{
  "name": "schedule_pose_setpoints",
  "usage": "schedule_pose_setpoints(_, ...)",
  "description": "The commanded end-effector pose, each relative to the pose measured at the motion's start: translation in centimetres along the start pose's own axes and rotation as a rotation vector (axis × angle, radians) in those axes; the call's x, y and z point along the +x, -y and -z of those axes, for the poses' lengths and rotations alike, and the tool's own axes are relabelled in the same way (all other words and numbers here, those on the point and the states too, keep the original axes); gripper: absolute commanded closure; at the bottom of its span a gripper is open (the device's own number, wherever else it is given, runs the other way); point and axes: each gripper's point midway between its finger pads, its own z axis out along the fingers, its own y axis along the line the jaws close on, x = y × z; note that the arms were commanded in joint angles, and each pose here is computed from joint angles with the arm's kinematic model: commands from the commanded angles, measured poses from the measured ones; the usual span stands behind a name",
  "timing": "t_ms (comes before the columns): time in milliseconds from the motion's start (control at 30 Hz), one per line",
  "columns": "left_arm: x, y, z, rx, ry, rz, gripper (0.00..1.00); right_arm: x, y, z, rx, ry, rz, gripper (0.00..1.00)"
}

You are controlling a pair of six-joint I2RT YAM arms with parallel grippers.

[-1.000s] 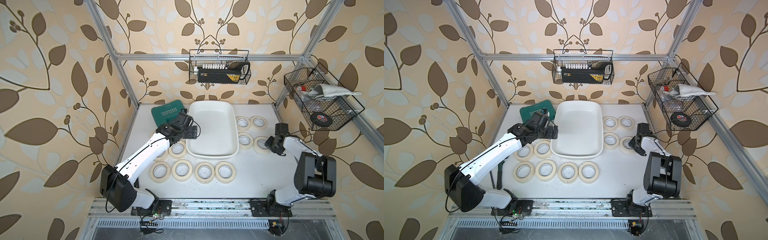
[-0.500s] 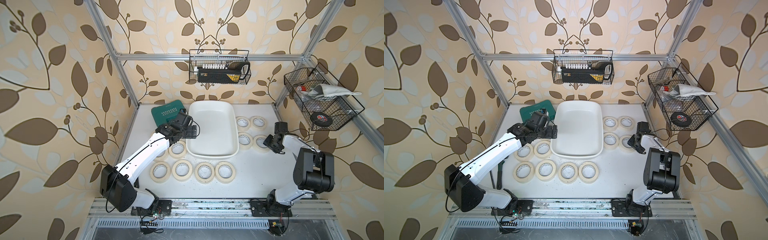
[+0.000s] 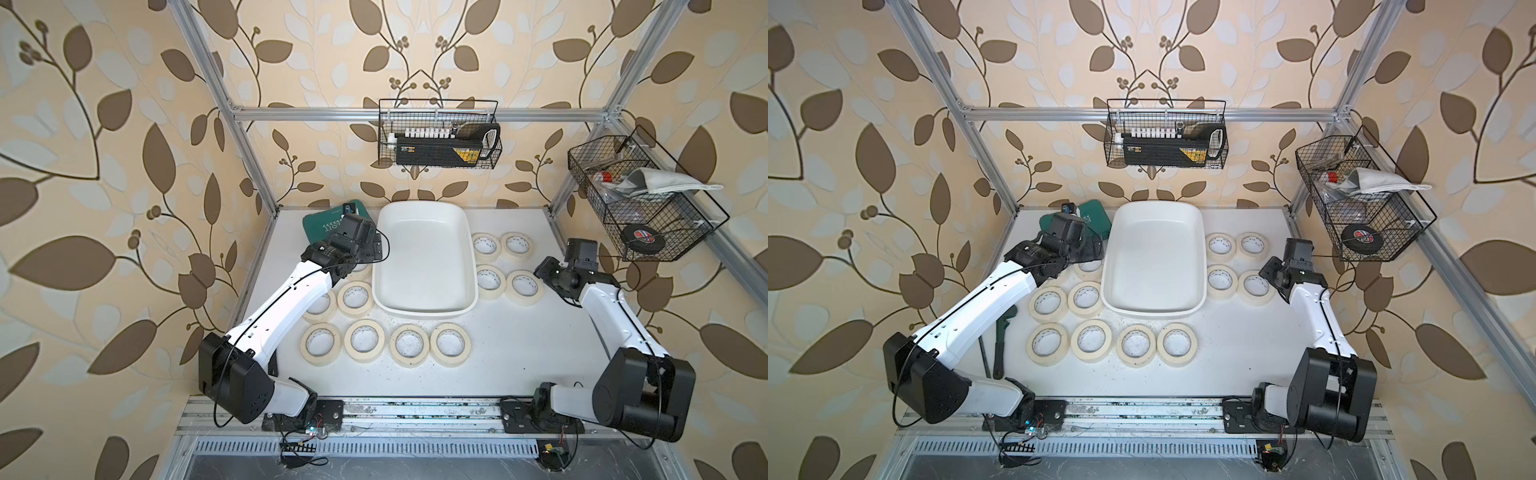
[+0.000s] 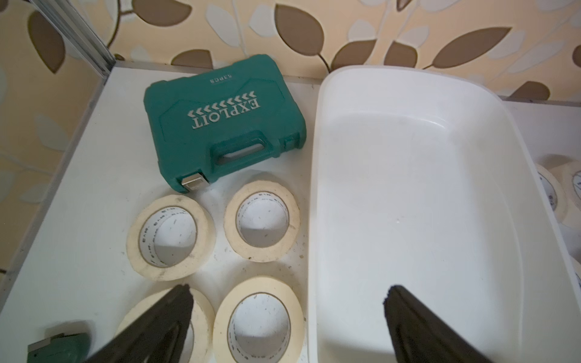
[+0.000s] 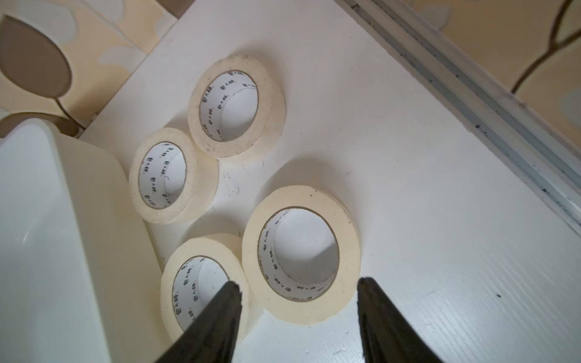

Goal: Take out the art tape in the storage box
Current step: Place the art tape at the center of the board, then reset both arms

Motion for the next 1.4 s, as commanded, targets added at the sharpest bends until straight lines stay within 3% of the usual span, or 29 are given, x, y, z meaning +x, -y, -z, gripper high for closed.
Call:
schedule_pose_setpoints(0,-4.0,-2.6,1.7,-0.06,0.165,0.008,0.01,0.7,-0.5,1.1,-0.056,0.008,0.019,0.35)
schedule_pose_setpoints(167,-4.7,-7.5,0.7,-0.212,0.178,0.105,0.01,0.6,-2.5,2.2,-0.134,0.045,0.06,0.3)
schedule_pose_setpoints(367,-3.5,-12.3,-0.4,-0.363,0.177,0.177,0.01,2.5,-9.3,2.9,-0.217,0.114,0.331,0.23)
schedule_pose_setpoints(533,-0.3,-17.8,-2.0,-0.573,0.226,0.228,0.01,3.0,-11.3,2.3,-0.223,0.257,0.451,0.18)
schedule_pose_setpoints(633,2.2,-19.4,-3.3,-0.637,0.228,0.216,0.01,3.3,-11.0,0.9,-0.172,0.307,0.521,0.15)
schedule_pose_setpoints(900,7.3,-22.1,-7.0,-0.649,0.189,0.176,0.01,3.7,-9.0,-2.2,-0.091,0.427,0.576,0.14)
schedule_pose_setpoints(1100,6.7,-21.3,-7.8,-0.535,0.249,0.081,0.01,3.6,-9.6,-2.5,-0.101,0.428,0.628,0.14)
schedule_pose_setpoints(1233,10.3,-21.8,-9.4,-0.568,0.139,0.044,0.01,4.1,-7.6,-3.3,-0.034,0.42,0.625,0.14)
schedule_pose_setpoints(1367,10.6,-21.6,-9.5,-0.52,0.225,0.051,0.01,4.8,-7.4,-4.1,-0.045,0.419,0.643,0.15)
